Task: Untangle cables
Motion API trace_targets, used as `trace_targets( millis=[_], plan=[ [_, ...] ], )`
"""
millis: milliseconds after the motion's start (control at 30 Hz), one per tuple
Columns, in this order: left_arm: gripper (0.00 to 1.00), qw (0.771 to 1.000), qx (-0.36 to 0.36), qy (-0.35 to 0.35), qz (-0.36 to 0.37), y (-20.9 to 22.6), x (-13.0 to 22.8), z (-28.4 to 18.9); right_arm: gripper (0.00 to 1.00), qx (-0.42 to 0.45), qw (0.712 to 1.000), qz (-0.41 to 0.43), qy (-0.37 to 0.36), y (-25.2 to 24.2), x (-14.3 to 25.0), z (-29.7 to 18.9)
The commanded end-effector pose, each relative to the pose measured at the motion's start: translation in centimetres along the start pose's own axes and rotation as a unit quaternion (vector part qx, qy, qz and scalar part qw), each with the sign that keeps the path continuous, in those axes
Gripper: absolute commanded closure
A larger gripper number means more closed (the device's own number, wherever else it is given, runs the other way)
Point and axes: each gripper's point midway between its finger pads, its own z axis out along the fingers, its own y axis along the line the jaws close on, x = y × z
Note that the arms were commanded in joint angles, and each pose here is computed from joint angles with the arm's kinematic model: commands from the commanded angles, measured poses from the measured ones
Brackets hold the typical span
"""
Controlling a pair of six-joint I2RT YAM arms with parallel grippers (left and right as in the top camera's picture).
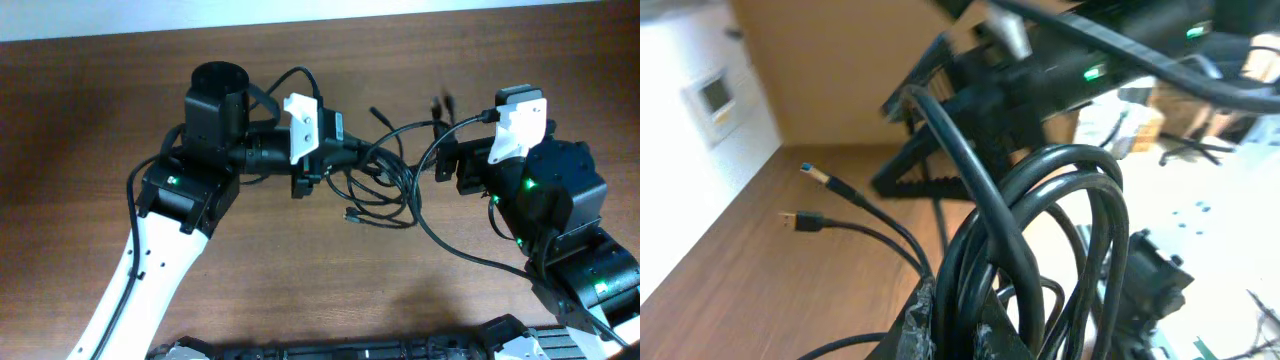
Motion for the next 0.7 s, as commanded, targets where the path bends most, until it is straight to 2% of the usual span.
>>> trace_targets(
  millis=[0, 100, 167, 300, 433, 667],
  plan=[
    [1.00, 0.999, -0.049, 0.017, -0.010, 1.2, 0.0, -0.6, 0.01, 0.034, 0.999, -0.002, -0.007, -1.3, -0.4, -0.4],
    [1.00, 0.998, -0.056, 0.024, -0.018, 1.4, 0.3, -0.6, 0.01, 0.046, 0.999, 0.002, -0.007, -1.7, -0.4, -0.5],
    [1.00, 0.994, -0.091, 0.037, -0.040, 2.5, 0.8, -0.8, 0.01, 0.046, 0.999, 0.009, -0.007, -1.7, -0.4, -0.5],
    [1.00, 0.974, -0.189, 0.061, -0.108, 5.5, 2.2, -1.8, 0.01, 0.038, 0.999, 0.024, -0.007, -1.4, -0.3, -0.4],
    [1.00, 0.951, -0.259, 0.070, -0.154, 7.6, 3.1, -3.0, 0.01, -0.013, 1.000, 0.022, 0.005, 0.3, 0.2, -0.4],
    [1.00, 0.940, -0.284, 0.069, -0.176, 8.1, 3.3, -3.2, 0.01, -0.100, 0.995, -0.011, 0.027, 3.3, 1.2, -0.8]
  ],
)
